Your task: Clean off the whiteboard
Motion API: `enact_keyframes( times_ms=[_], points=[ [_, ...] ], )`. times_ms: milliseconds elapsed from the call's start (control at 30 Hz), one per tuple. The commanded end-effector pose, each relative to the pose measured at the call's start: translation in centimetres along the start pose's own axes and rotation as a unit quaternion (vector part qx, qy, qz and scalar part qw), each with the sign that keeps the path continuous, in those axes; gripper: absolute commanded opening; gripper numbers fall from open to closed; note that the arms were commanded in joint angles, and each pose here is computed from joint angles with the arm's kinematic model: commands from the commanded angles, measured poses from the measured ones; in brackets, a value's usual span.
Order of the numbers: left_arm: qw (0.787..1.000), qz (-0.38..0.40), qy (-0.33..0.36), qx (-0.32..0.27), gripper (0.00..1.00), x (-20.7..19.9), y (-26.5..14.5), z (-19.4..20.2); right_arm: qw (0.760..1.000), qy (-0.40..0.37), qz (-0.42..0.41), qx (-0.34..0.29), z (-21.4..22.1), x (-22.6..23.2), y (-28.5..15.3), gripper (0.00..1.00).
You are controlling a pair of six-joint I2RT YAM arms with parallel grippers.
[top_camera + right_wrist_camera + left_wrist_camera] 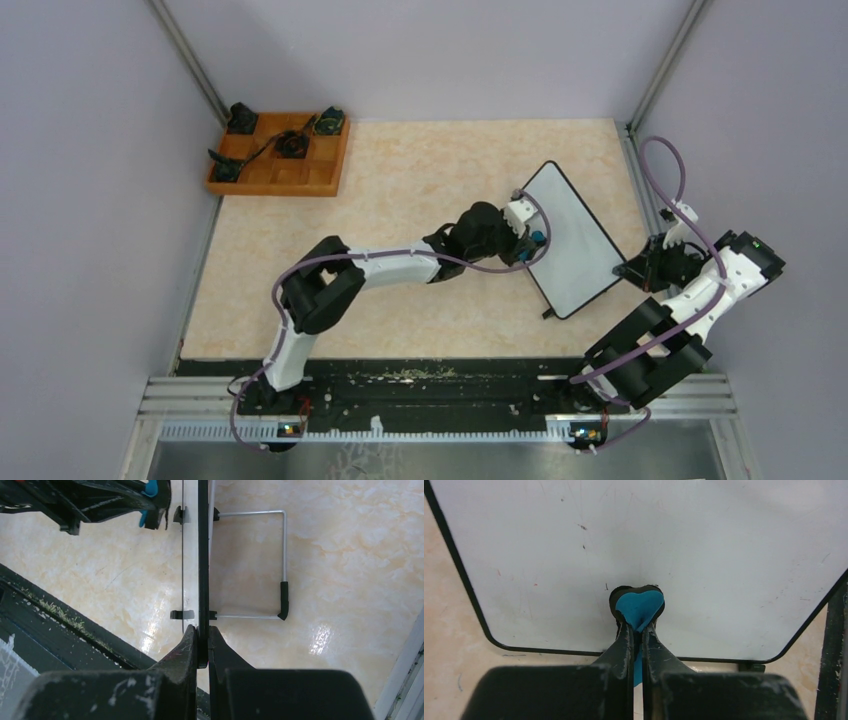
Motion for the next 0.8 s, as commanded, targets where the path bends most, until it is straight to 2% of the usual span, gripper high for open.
enact_keyframes(
  times_ms=[0, 300, 467, 533, 767],
  points=[
    [0.999, -0.011, 0.024, -0.021, 0.01, -0.7, -2.5, -3.2, 0.995, -0.021, -0.027, 0.09, 2.0, 0.8, 0.1, 0.0],
    [0.998, -0.054, 0.039, -0.017, 0.01, 0.2, -4.3, -3.8, 0.995, -0.016, -0.02, 0.091, 1.7, 0.8, -0.1, 0.0],
    [0.996, -0.074, 0.04, -0.019, 0.01, 0.7, -5.1, -3.8, 0.996, -0.015, -0.016, 0.091, 1.5, 0.8, -0.3, 0.23],
    [0.995, -0.086, 0.036, -0.024, 0.01, 0.9, -5.4, -3.9, 0.996, -0.015, -0.013, 0.089, 1.3, 0.8, -0.3, 0.29],
    [0.993, -0.109, 0.025, -0.038, 0.02, 1.2, -7.0, -4.1, 0.997, -0.014, 0.004, 0.073, 0.0, 0.6, -0.9, 0.4]
  ],
)
Point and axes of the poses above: each gripper's point midway between its finger pads, its own y axis out along the fingers, its own x axis along the line the jaws close on, z = x × y, the point moved 9 cm from there along -y, back along the fingers, and after that the axes turned 10 degrees about -y, right-handed, at the moved point
